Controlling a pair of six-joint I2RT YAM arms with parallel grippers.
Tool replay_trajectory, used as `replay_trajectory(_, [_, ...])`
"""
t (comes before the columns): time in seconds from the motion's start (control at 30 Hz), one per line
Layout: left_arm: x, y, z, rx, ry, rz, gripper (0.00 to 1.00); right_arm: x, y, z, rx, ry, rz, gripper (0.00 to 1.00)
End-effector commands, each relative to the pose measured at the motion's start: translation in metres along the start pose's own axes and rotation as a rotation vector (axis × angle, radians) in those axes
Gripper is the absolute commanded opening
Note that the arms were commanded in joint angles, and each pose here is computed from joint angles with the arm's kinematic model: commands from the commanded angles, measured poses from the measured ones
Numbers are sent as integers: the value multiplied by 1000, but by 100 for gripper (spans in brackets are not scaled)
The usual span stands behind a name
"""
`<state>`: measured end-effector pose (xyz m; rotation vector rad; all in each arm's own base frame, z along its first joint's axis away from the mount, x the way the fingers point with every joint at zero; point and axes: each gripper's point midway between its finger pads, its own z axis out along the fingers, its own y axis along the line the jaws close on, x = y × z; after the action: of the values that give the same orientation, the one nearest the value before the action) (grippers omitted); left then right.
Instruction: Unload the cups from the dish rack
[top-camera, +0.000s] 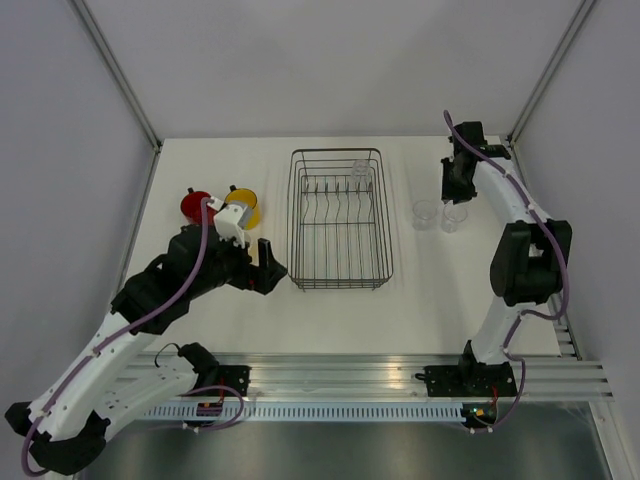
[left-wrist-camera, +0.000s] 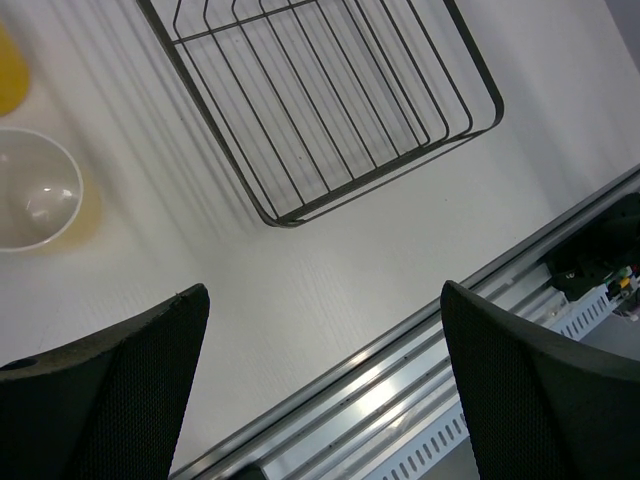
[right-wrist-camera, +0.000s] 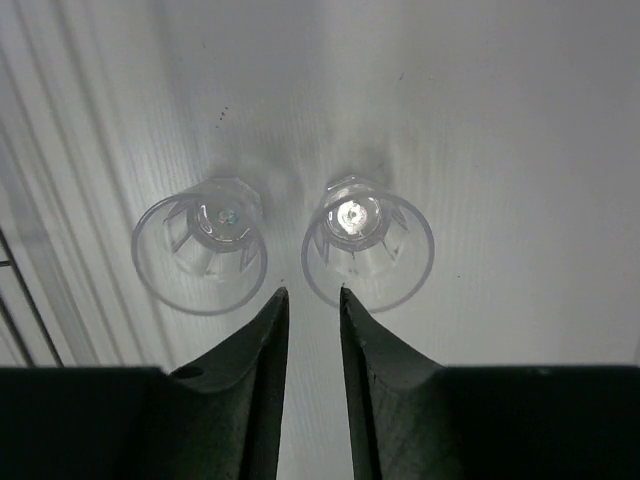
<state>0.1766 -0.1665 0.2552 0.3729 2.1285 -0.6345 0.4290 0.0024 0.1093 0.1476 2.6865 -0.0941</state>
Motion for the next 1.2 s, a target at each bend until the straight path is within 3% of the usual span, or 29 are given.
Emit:
replay_trajectory(0.0, [-33, -3, 6, -31, -75, -31, 100, -33, -7, -76, -18, -232, 50, 33])
replay_trajectory(0.07, [-47, 1, 13, -75, -110, -62, 100, -35, -1, -91, -57, -319, 89, 45])
replay_trajectory(0.13, [-62, 2, 26, -107, -143, -96, 100, -36, 13, -124, -141, -449, 113, 90])
replay_trajectory(0.17, [-69, 4, 30, -125, -167, -104, 100, -34, 21, -134, -182, -486, 113, 98])
replay_trajectory(0.3, [-97, 2, 56, -152, -195, -108, 100, -13, 57, -180, -419, -592, 70, 98])
replay_trajectory(0.6, [-154, -6, 145, -199, -207, -15, 100, 23, 53, -250, -585, -805, 286, 98])
replay_trajectory(0.7, [-168, -9, 183, -200, -204, 38, 100, 39, 58, -281, -679, -867, 257, 98])
replay_trajectory(0.97, [-194, -10, 273, -221, -212, 134, 100, 72, 62, -320, -759, -878, 183, 98])
replay_trajectory(1.17, [-188, 4, 339, -271, -193, 200, 100, 80, 66, -322, -796, -879, 185, 98])
